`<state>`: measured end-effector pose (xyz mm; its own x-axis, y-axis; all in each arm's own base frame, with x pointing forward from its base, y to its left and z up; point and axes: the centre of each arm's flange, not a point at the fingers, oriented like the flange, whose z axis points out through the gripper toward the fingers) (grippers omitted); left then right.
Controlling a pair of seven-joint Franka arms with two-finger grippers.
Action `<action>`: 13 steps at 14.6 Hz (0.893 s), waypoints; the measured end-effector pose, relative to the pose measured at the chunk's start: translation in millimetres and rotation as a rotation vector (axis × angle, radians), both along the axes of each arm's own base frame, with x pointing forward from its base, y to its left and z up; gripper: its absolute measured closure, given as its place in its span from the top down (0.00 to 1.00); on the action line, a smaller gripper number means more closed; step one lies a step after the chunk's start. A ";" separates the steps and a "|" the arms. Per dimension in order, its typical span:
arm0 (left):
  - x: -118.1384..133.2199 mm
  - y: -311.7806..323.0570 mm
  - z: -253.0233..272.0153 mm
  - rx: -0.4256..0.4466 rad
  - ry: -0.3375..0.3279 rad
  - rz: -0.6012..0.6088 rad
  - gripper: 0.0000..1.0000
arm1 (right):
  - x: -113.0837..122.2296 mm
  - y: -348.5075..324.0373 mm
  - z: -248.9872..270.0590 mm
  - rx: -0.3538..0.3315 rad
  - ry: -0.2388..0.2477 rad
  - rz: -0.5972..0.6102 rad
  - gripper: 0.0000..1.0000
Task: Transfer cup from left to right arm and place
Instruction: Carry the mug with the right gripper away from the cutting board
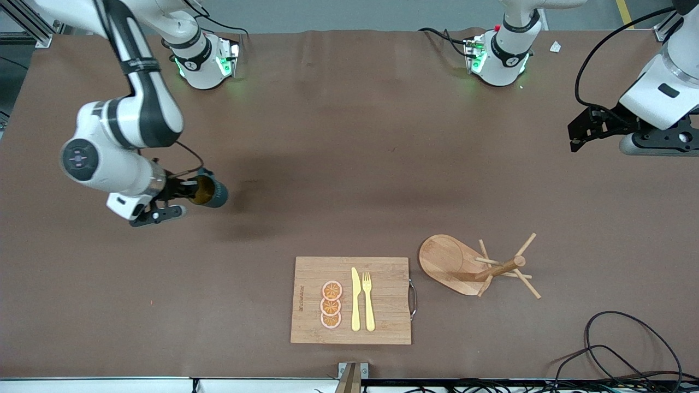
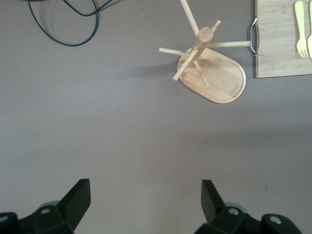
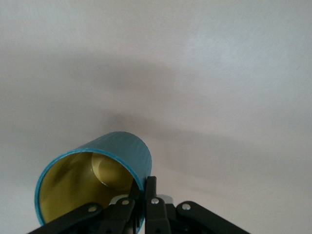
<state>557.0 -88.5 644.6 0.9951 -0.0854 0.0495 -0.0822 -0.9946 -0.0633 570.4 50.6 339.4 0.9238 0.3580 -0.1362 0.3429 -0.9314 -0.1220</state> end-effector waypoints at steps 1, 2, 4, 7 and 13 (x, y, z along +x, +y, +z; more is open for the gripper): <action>0.2 1.2 0.0 -0.002 0.000 0.002 1.00 | 1.8 -21.5 0.2 0.018 -0.012 0.098 0.06; 0.1 0.6 -0.1 -0.016 0.003 0.003 1.00 | 3.5 -42.1 0.7 0.030 -0.030 0.203 0.06; -0.9 -5.7 -0.1 -0.100 0.017 0.005 1.00 | 6.6 -73.1 2.0 0.046 -0.076 0.405 0.06; -0.9 -2.4 0.9 -0.122 0.018 0.014 1.00 | 10.0 -92.1 3.3 0.047 -0.124 0.683 0.06; -0.6 23.1 6.4 -0.122 0.006 0.057 1.00 | 1.7 -112.3 -22.3 0.069 -0.155 1.029 0.06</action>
